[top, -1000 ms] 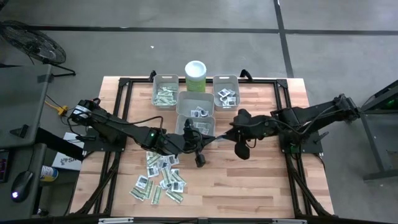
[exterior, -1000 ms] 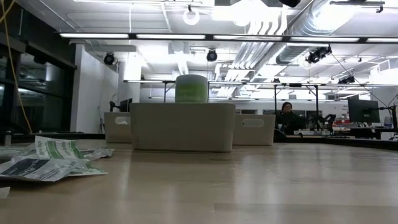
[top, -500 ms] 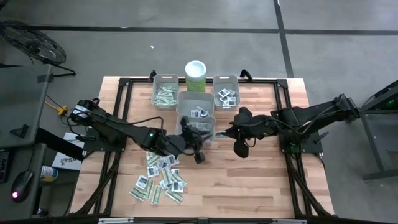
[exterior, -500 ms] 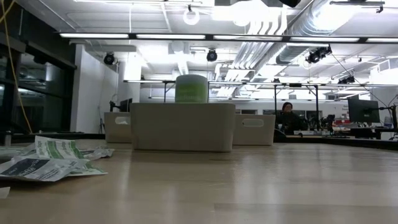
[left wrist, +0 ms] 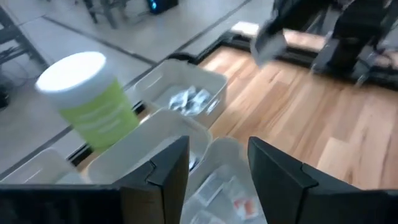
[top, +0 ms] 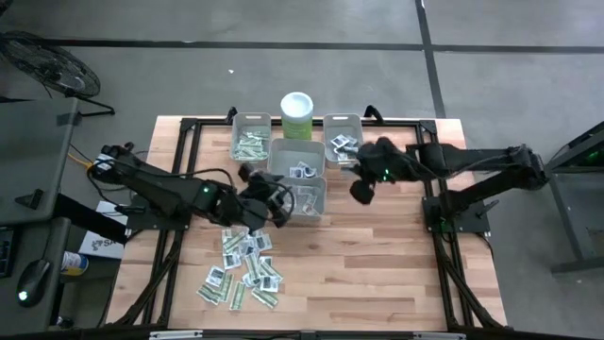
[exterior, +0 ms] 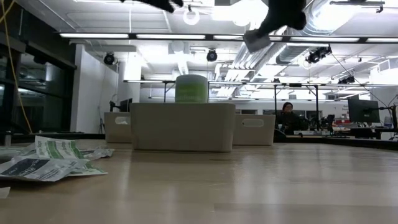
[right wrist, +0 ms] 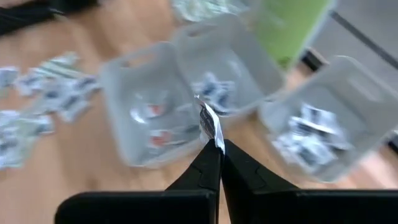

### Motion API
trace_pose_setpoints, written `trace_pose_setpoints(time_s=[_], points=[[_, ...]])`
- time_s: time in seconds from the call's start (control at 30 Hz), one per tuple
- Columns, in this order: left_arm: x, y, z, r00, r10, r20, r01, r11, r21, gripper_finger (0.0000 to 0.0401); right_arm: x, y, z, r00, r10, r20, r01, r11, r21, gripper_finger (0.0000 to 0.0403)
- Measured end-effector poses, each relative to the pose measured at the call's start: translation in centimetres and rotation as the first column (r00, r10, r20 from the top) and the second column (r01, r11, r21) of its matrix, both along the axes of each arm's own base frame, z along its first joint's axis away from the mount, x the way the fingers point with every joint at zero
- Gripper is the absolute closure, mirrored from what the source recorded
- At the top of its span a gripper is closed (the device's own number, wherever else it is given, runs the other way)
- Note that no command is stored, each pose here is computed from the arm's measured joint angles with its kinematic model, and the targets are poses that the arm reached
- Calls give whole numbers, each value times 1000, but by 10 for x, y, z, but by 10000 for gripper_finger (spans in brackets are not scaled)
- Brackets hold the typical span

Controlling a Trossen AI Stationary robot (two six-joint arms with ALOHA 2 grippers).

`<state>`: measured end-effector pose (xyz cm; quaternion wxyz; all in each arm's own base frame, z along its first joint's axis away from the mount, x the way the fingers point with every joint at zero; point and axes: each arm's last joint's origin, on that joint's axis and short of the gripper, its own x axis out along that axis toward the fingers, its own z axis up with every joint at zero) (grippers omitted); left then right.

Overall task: Pick & Place First Aid Supplies
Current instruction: Put the towelette pack into the right bin

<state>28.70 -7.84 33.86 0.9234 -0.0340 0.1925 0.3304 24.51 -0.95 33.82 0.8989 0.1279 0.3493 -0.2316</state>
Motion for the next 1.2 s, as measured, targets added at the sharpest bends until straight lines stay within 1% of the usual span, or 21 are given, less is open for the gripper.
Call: trace_pose_setpoints(time_s=[0.17,0.27,0.43,0.6,0.8,0.93,1.03,1.1,1.2], points=[[-15,5,-7,997,37,-73,-39,999,-24,238,-5,-36,-4,995,-56,-86,51,997,-60,403],[-22,8,-17,993,58,-98,-62,997,-42,238,-6,-58,-9,989,-71,-131,62,996,-68,403],[-36,12,-34,993,81,-82,-90,991,-104,238,-3,-94,-22,980,-72,-186,63,996,-56,403],[-55,18,-43,997,78,-26,-81,982,-172,238,6,-128,-41,972,-52,-228,44,998,-40,403],[-78,25,-54,997,61,54,-46,968,-247,238,15,-165,-70,967,-58,-248,67,997,30,402],[-89,29,-63,994,48,94,-19,959,-284,238,18,-184,-93,962,-80,-262,112,988,110,402],[-97,31,-70,991,31,131,12,949,-315,238,20,-194,-109,955,-110,-274,162,971,174,403],[-100,32,-75,989,26,148,24,945,-327,238,22,-199,-116,952,-139,-274,196,961,194,403],[-105,34,-81,985,16,169,44,937,-346,238,25,-203,-118,953,-178,-246,232,950,207,403]])
